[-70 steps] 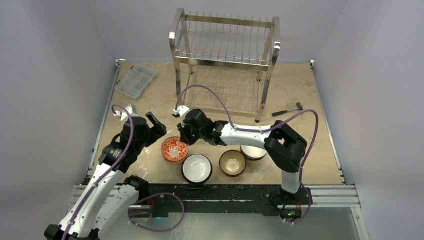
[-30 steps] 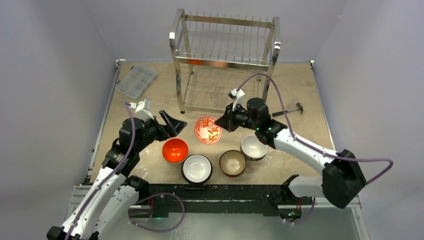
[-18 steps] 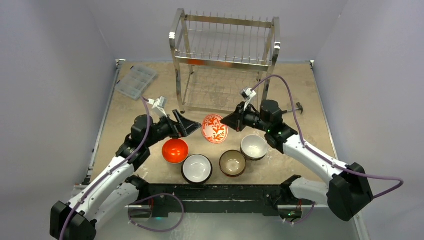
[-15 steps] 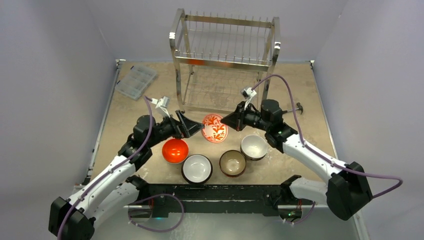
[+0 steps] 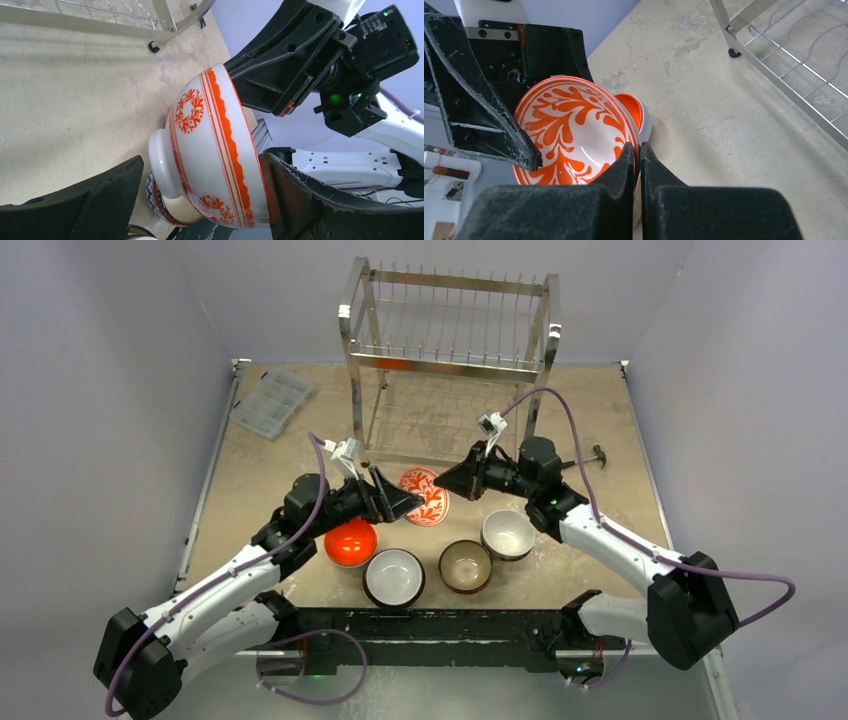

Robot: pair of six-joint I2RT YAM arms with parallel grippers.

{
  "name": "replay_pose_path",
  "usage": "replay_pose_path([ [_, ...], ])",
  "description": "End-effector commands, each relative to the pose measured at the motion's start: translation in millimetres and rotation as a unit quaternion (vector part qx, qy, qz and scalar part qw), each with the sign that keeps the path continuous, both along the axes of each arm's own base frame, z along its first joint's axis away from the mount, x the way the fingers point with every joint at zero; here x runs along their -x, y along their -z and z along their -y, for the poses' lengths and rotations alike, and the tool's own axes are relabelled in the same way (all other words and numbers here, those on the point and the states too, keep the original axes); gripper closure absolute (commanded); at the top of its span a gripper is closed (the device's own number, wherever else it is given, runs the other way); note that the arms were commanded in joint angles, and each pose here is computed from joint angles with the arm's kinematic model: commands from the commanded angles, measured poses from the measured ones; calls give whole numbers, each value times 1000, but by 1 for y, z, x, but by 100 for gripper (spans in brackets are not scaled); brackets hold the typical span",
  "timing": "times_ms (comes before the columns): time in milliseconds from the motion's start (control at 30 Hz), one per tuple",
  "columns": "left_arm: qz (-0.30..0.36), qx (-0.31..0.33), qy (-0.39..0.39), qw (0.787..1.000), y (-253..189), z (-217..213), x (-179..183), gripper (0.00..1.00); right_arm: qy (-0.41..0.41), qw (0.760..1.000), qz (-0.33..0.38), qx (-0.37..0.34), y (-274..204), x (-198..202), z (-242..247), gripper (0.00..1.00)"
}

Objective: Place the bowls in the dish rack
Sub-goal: Pick up the bowl from the center of the board.

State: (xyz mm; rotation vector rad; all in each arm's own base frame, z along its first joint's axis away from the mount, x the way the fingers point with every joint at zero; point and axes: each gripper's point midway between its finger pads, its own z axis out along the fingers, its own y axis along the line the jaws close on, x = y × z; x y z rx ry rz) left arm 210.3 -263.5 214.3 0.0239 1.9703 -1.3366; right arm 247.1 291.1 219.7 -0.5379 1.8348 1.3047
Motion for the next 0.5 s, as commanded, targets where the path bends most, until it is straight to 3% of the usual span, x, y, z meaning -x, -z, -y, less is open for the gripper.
replay_pose_path([
  [0,28,41,-14,999,-21,0,-4,19,-15,996,52,-71,-51,0,-8,100],
  [167,25,60,-13,998,-25,2,-3,26,-13,996,47,-77,-51,-1,-9,100],
  [333,6,29,-37,999,-16,-5,-7,11,20,995,57,-82,-56,-9,-4,100],
  [467,1,24,-47,999,-14,-10,-6,8,29,994,63,-85,-60,-11,-2,100],
])
